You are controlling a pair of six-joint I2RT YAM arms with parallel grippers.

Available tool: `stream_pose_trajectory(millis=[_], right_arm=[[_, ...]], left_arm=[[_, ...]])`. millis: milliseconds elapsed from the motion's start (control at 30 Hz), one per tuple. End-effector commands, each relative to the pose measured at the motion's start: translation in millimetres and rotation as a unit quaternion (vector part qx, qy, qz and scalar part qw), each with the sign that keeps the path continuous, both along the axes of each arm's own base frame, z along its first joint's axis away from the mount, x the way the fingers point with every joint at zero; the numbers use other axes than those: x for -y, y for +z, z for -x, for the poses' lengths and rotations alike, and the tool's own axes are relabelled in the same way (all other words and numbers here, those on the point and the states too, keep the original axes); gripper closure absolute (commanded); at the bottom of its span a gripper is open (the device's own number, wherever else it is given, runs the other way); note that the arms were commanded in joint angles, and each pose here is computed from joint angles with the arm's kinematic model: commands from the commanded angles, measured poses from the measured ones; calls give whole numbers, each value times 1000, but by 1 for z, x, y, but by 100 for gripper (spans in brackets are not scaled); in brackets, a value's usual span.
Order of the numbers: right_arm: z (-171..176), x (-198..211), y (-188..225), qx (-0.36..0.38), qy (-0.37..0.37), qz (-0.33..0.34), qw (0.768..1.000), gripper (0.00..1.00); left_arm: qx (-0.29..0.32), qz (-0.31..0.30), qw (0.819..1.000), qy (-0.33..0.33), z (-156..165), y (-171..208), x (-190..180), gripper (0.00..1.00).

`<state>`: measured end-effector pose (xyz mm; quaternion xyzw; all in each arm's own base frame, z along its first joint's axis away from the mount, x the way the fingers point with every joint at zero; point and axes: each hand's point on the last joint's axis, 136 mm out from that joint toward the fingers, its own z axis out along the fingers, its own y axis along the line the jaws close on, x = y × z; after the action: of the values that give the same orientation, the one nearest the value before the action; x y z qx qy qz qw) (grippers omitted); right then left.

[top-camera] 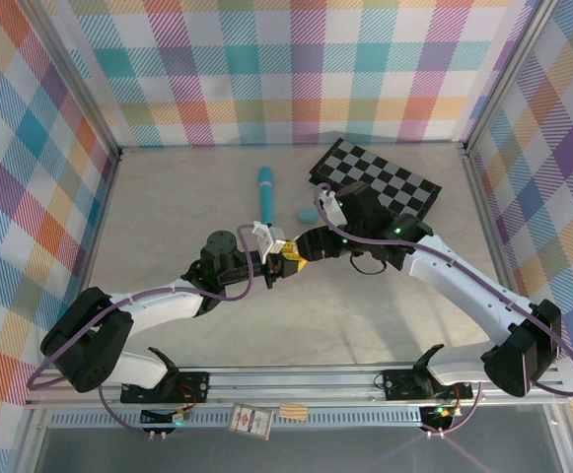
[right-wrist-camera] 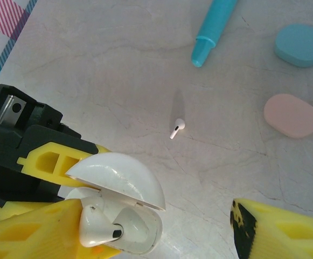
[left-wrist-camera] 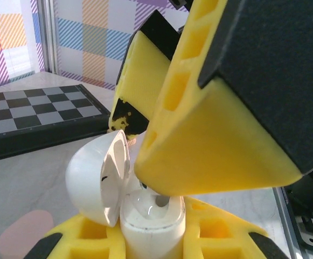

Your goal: Insert the wireless bluetooth earbuds into the charging case

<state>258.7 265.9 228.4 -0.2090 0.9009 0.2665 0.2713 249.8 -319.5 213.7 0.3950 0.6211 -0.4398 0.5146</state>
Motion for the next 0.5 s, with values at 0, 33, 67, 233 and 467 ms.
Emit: stream_pose_trajectory(millis=[0, 33, 67, 233, 467], right_arm=[[6, 12, 4, 9, 0, 21, 1000, 28], [6, 13, 5, 9, -1, 20, 1000, 28], [7, 14, 5, 10, -1, 21, 1000, 29], [8, 17, 5, 14, 0, 27, 1000, 29], [9, 19, 8, 21, 2, 29, 999, 28]], left_arm=[[22, 20, 999, 13, -7, 18, -5, 100], [22, 21, 999, 13, -7, 18, -5, 100], [22, 22, 999, 13, -7, 19, -5, 100], [22, 26, 999, 15, -8, 21, -7, 100], [22, 30, 999, 11, -6, 24, -7, 100]])
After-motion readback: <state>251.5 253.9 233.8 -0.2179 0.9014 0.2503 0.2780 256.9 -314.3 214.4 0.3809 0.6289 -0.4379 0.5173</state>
